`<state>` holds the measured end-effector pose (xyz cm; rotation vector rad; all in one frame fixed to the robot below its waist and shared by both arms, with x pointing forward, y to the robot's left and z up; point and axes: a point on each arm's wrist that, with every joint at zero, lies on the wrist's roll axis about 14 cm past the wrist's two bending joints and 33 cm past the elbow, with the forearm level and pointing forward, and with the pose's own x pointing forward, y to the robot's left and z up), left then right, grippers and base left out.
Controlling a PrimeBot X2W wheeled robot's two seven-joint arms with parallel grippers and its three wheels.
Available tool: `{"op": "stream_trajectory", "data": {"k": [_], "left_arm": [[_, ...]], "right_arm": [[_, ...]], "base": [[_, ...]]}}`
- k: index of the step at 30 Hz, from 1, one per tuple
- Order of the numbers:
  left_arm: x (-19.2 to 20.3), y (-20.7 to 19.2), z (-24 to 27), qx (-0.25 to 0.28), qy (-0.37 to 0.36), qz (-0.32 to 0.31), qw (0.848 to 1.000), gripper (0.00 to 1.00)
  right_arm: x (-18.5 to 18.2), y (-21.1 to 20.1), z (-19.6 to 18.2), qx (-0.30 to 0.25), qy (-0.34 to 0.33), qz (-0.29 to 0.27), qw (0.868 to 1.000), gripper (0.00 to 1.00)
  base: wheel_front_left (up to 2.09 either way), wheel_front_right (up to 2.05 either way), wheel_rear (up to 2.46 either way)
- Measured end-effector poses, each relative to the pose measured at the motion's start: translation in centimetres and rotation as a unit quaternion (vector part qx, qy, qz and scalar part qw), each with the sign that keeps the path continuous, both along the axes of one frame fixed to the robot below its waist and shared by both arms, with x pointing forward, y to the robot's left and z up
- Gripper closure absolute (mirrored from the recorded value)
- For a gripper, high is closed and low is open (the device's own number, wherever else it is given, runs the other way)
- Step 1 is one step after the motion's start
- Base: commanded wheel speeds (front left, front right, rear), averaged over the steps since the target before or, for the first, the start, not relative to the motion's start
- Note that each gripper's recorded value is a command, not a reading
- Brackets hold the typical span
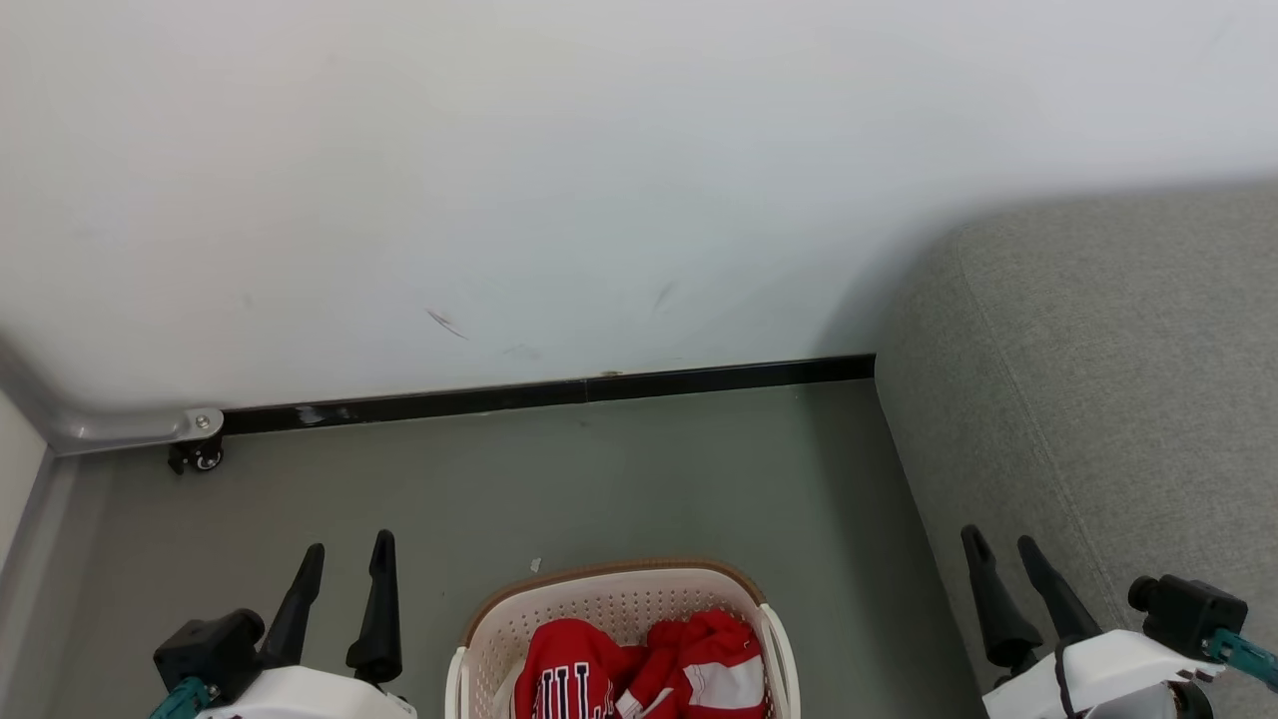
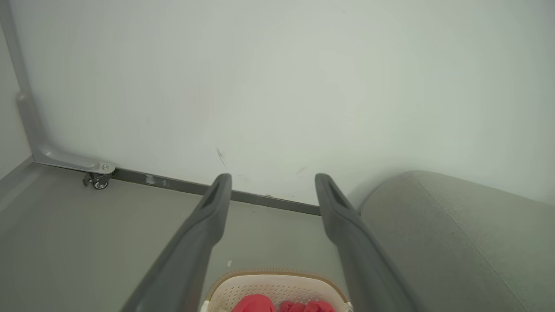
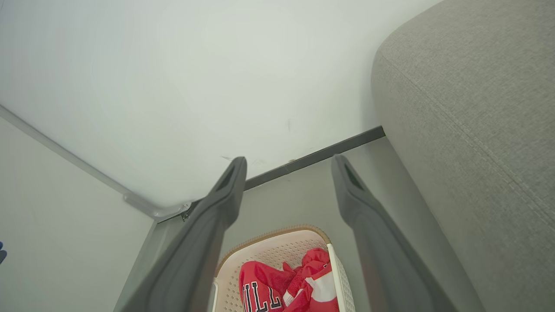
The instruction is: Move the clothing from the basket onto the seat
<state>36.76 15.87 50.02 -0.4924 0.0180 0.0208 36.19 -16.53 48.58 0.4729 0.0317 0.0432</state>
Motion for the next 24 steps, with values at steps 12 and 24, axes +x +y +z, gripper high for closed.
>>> {"op": "stream_trajectory", "data": {"k": [12,24], "left_arm": [[-0.7,-0.4,0.2,0.088,-0.015,0.002,0.996,0.00],[-0.8,-0.5,0.9,0.162,-0.040,0.009,0.986,0.00]], "right_arm": [[-0.1,0.7,0.8,-0.091,-0.026,0.017,0.995,0.00],[-0.2,2.0,1.3,-0.174,-0.051,0.043,0.982,0.00]], "base": [[0.00,0.00,0.00],[0.00,0.00,0.00]]}}
